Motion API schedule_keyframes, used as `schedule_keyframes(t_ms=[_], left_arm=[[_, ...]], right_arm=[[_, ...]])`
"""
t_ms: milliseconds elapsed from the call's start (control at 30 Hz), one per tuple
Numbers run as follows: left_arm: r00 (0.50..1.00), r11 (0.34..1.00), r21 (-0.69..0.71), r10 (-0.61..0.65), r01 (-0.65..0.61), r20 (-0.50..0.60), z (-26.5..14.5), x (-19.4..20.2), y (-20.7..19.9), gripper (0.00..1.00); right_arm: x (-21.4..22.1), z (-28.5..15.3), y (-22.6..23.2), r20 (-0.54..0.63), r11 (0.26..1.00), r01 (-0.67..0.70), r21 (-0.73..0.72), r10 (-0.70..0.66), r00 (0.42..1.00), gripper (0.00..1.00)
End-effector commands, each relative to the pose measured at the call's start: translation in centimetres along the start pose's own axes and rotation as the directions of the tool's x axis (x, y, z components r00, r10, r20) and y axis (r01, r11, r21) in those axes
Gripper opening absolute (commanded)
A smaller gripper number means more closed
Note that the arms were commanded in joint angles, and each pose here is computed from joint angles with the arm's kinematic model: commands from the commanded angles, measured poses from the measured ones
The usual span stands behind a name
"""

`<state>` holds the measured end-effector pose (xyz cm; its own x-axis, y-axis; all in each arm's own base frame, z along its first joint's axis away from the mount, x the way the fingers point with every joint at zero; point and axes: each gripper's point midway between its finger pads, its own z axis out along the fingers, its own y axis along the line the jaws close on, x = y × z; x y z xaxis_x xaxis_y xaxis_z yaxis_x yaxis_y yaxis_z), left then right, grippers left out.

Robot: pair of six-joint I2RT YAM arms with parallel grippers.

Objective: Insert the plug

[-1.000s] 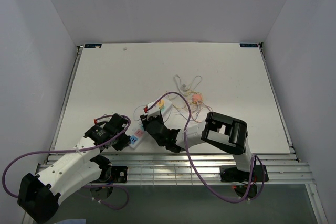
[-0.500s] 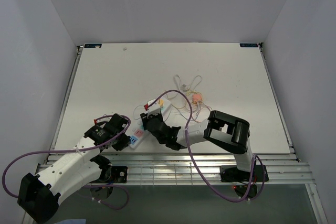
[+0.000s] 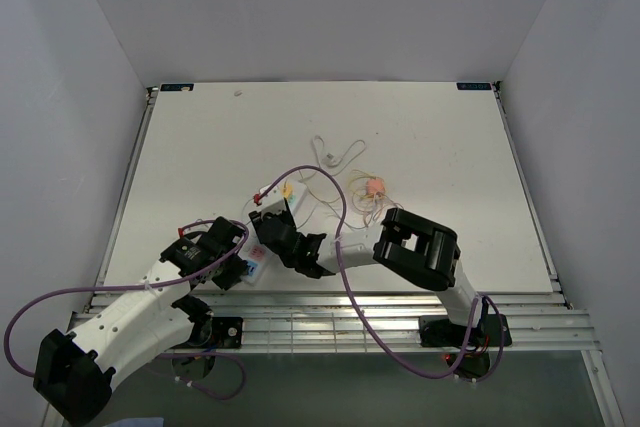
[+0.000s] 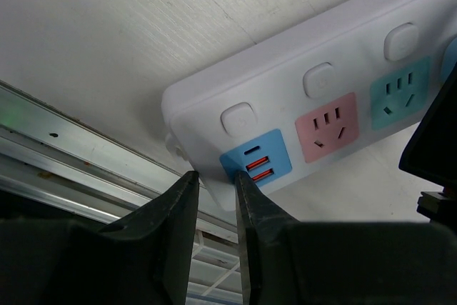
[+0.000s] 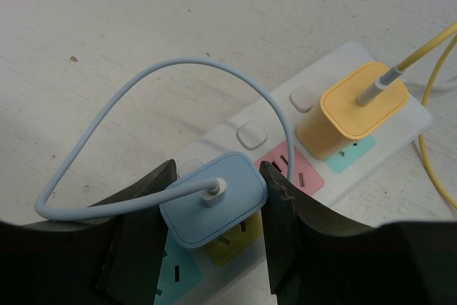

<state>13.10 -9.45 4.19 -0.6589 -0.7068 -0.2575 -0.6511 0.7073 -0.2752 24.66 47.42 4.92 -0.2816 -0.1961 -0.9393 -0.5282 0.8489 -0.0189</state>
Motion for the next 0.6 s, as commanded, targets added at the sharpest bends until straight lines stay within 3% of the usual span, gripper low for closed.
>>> schedule_keyframes(t_ms=[0, 400, 567], left_arm=[[0.985, 0.987, -0.008, -0.159, 0.160, 0.064, 0.4, -1.2, -0.5, 0.39], [0.983, 0.987, 0.011, -0.161, 0.161, 0.092, -0.8, -2.0, -0.9, 0.48], [0.983, 0.988, 0.019, -0.157, 0.155, 0.092, -1.1, -2.1, -1.1, 0.54]], right_arm=[[21.1, -6.2, -2.9, -0.559, 0.956, 0.232, -0.181, -0.294, 0.775, 0.08], [24.2, -7.3, -4.1, -0.599, 0.936, 0.248, -0.248, -0.350, 0.720, 0.08], [24.0, -7.3, -4.5, -0.590, 0.939, 0.256, -0.228, -0.343, 0.731, 0.08]])
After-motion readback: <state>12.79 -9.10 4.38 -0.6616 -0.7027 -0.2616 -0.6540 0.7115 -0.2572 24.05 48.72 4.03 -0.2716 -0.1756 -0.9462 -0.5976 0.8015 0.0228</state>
